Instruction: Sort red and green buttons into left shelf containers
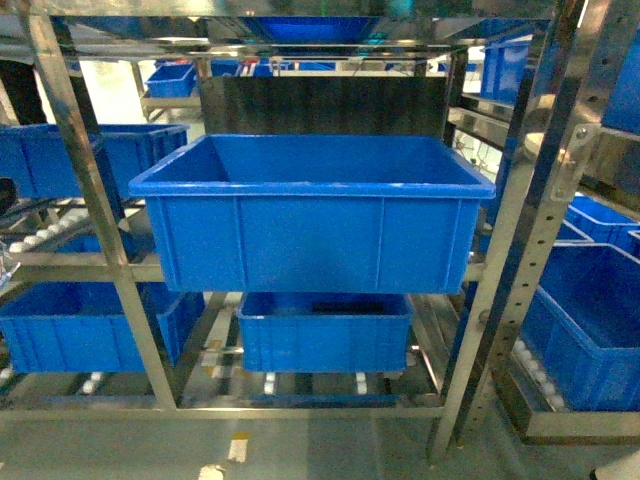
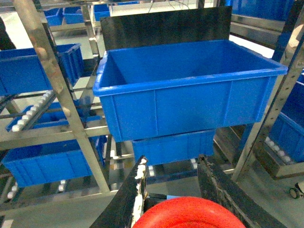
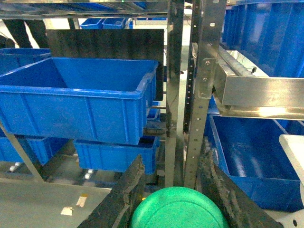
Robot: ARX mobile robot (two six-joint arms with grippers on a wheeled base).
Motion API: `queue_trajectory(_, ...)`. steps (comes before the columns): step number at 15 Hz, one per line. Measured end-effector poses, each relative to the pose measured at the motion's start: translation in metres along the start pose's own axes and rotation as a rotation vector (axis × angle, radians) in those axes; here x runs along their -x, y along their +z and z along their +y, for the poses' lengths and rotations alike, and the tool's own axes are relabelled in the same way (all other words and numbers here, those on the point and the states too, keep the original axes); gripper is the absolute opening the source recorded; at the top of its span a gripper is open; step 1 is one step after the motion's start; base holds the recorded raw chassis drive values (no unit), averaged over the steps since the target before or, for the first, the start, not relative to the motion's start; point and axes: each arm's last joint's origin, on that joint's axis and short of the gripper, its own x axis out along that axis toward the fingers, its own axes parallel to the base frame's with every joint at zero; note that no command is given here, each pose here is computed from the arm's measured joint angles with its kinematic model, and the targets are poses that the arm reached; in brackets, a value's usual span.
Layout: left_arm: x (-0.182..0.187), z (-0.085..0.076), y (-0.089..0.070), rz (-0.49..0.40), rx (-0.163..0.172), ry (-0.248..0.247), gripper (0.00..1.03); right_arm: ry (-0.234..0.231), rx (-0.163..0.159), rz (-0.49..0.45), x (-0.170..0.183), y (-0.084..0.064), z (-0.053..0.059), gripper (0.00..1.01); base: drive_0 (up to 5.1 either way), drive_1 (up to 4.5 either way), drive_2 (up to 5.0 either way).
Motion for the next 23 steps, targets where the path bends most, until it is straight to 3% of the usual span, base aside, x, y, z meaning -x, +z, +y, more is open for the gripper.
queue_trajectory(13, -0.0003, 0.0, -0.0002, 0.001, 0.0, 0.0, 0.28, 0.0, 0.0, -0.001, 0.0, 0.0001, 0.0, 0.31, 0.1, 3.55, -3.4)
queue_trajectory(18, -0.0003, 0.0002, -0.0002, 0.001, 0.0, 0.001, 0.28, -0.001, 0.001, -0.001, -0.0001, 0.0002, -0.0001, 0.31, 0.0, 0.0, 0.0)
queue_trajectory(23, -0.0004, 0.0005, -0.0004, 0.003, 0.0, 0.007, 0.28, -0.007, 0.001, -0.003, 0.0004, 0.0004, -0.0009, 0.31, -2.3, 3.32, -0.8)
